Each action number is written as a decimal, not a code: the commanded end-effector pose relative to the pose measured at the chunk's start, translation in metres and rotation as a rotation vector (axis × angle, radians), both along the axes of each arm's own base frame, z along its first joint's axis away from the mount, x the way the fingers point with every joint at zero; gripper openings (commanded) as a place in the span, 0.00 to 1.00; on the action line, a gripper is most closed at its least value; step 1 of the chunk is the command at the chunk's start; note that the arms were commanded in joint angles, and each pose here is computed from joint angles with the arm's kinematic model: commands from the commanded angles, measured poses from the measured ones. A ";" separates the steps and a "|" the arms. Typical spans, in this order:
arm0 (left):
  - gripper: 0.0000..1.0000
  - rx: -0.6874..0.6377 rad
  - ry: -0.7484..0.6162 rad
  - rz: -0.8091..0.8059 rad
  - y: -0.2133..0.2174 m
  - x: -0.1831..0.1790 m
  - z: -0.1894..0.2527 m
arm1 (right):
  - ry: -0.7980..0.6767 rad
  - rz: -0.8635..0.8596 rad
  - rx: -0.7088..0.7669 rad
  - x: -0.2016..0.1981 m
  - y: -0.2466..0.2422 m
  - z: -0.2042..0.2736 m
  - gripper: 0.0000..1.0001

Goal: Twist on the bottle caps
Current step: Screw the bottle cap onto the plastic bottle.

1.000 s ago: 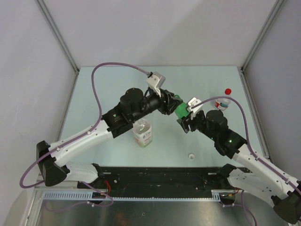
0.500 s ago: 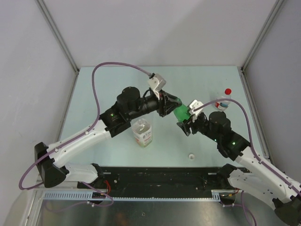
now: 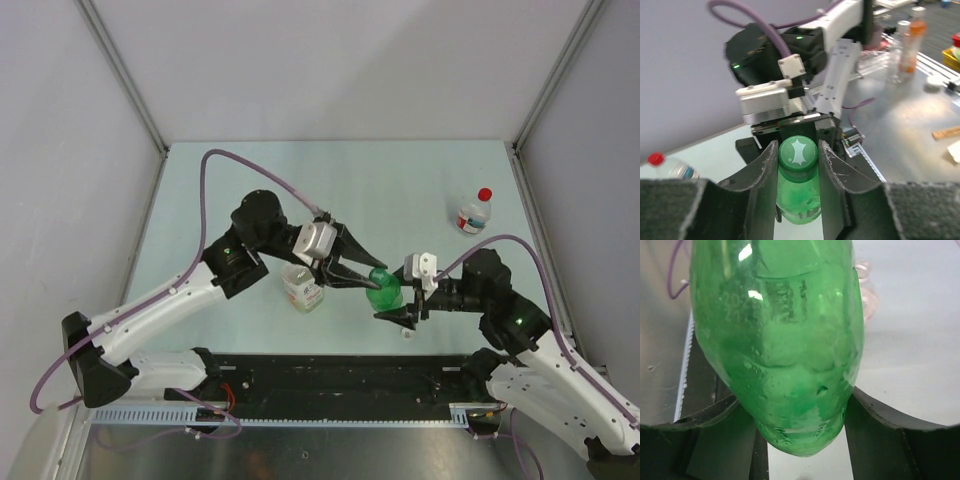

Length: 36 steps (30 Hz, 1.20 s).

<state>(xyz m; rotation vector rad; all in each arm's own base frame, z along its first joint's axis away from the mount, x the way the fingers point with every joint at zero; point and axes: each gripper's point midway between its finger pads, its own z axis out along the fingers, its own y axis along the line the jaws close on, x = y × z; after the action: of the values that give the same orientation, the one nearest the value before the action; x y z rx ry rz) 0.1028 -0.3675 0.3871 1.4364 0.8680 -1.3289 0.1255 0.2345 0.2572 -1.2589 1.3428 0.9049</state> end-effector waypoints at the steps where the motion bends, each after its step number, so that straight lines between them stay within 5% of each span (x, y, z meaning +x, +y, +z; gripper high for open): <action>1: 0.00 0.122 0.003 -0.220 0.009 -0.026 -0.058 | -0.260 0.337 0.168 -0.056 0.006 0.063 0.00; 3: 0.03 0.123 -0.008 -0.211 0.010 -0.026 -0.059 | -0.263 0.351 0.169 -0.058 0.005 0.062 0.00; 7: 0.76 0.130 0.013 -0.029 0.002 0.000 -0.048 | -0.239 0.217 0.163 -0.037 0.005 0.065 0.00; 10: 0.97 0.112 0.057 0.194 -0.001 0.033 -0.028 | -0.196 -0.011 0.157 -0.001 -0.001 0.066 0.00; 15: 0.99 0.044 0.177 0.623 0.011 0.100 -0.001 | -0.140 -0.317 0.136 0.046 -0.021 0.062 0.00; 21: 1.00 -0.001 0.258 0.630 0.016 0.094 0.016 | -0.054 -0.686 0.028 0.101 -0.055 0.033 0.00; 36: 0.95 -0.061 0.423 0.790 0.003 0.132 0.034 | -0.007 -0.690 -0.070 0.111 -0.048 0.007 0.00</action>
<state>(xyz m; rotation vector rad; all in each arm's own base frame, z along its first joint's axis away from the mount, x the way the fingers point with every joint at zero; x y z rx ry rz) 0.2199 -0.3611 0.4087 0.7250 1.4549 -1.0385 0.2337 0.1824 0.2347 -0.7947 1.7219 0.3399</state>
